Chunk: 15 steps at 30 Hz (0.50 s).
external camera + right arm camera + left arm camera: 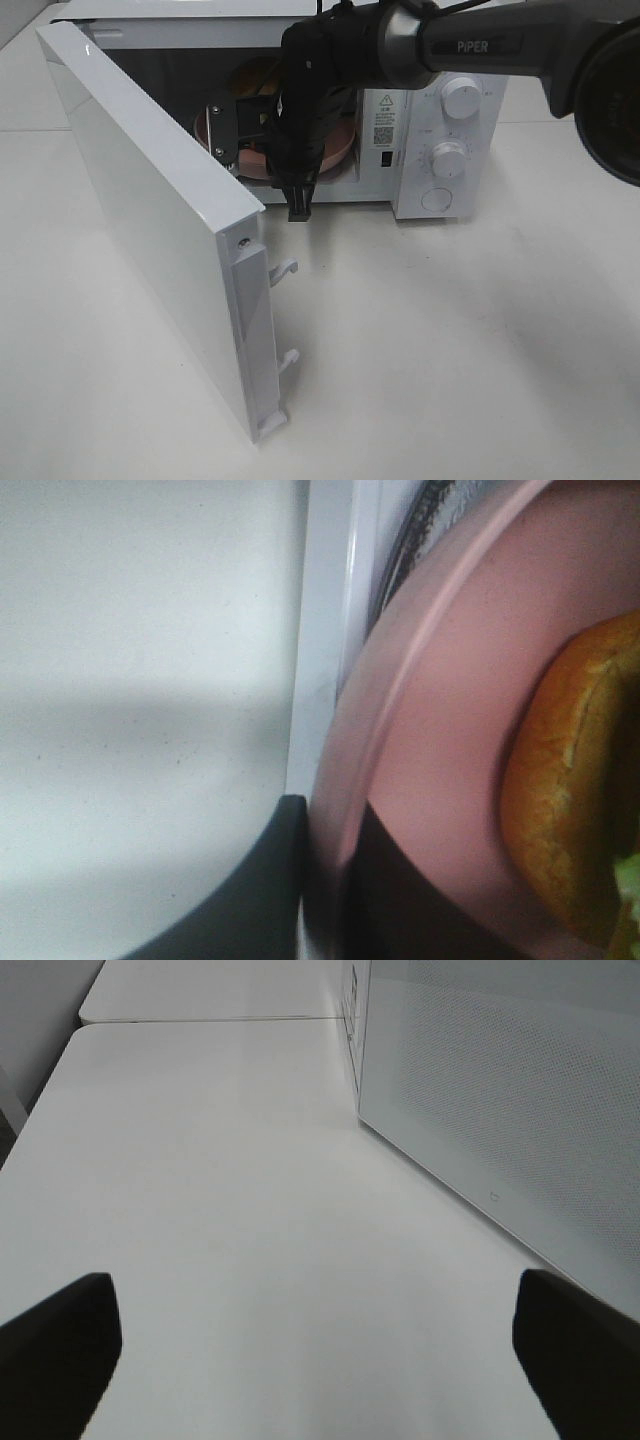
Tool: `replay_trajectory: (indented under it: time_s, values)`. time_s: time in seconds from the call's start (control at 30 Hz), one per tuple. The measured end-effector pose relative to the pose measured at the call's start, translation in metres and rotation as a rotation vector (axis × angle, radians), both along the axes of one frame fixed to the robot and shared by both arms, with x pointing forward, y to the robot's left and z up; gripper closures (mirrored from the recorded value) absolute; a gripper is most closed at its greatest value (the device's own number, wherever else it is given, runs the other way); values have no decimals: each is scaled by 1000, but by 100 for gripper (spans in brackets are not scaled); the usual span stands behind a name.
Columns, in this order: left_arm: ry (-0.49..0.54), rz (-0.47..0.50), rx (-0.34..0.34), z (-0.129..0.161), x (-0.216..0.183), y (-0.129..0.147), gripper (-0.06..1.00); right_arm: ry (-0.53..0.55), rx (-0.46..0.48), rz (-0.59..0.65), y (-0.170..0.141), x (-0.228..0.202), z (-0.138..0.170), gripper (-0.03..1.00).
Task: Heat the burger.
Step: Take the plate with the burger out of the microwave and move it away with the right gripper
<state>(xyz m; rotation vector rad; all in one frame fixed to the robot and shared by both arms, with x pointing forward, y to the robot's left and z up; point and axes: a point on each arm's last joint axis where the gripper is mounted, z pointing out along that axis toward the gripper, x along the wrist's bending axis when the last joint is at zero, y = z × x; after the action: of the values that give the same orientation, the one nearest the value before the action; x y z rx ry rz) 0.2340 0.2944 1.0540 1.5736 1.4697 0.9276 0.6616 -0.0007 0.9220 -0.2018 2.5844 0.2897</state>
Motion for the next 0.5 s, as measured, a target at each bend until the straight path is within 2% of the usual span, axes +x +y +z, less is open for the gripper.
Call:
replay_trajectory:
  time_s: [0.5]
  values:
    - [0,0,0,0,0,0,-5,21,-92,127,-14,-24,14,90]
